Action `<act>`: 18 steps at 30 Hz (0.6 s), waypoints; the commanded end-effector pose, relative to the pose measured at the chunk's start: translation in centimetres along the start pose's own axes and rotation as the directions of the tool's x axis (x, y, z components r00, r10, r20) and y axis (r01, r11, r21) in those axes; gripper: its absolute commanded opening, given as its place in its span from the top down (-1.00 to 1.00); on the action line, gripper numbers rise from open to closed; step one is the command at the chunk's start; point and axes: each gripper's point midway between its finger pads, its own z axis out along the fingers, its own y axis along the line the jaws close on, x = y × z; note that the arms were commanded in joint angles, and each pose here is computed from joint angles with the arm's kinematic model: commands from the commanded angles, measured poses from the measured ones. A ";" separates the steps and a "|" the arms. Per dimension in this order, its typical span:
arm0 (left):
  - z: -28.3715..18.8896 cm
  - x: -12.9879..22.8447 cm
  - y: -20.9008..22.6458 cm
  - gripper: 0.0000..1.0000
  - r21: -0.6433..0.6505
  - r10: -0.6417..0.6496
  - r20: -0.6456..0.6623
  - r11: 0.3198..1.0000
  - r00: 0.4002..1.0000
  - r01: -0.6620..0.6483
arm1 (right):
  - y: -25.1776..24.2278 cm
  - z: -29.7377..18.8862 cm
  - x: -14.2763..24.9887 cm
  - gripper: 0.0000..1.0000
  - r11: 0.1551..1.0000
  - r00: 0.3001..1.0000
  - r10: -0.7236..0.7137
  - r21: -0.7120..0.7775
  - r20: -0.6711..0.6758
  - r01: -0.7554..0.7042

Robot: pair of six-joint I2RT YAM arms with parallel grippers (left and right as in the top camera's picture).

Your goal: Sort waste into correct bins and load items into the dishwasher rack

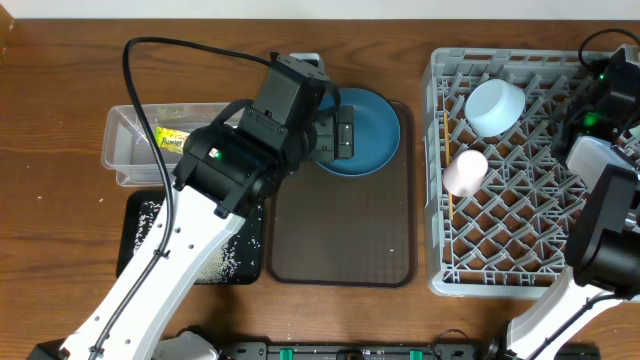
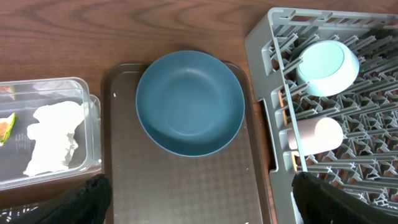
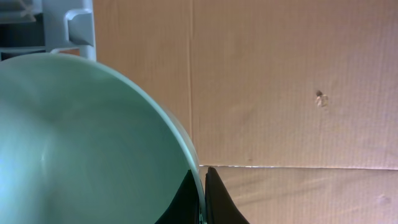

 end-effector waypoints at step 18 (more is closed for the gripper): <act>0.0 -0.1 0.2 -0.92 -0.007 0.009 0.002 1.000 1.000 -0.009 | 4.6 0.0 0.6 0.97 0.992 1.000 -0.014 -0.122 -0.012 0.013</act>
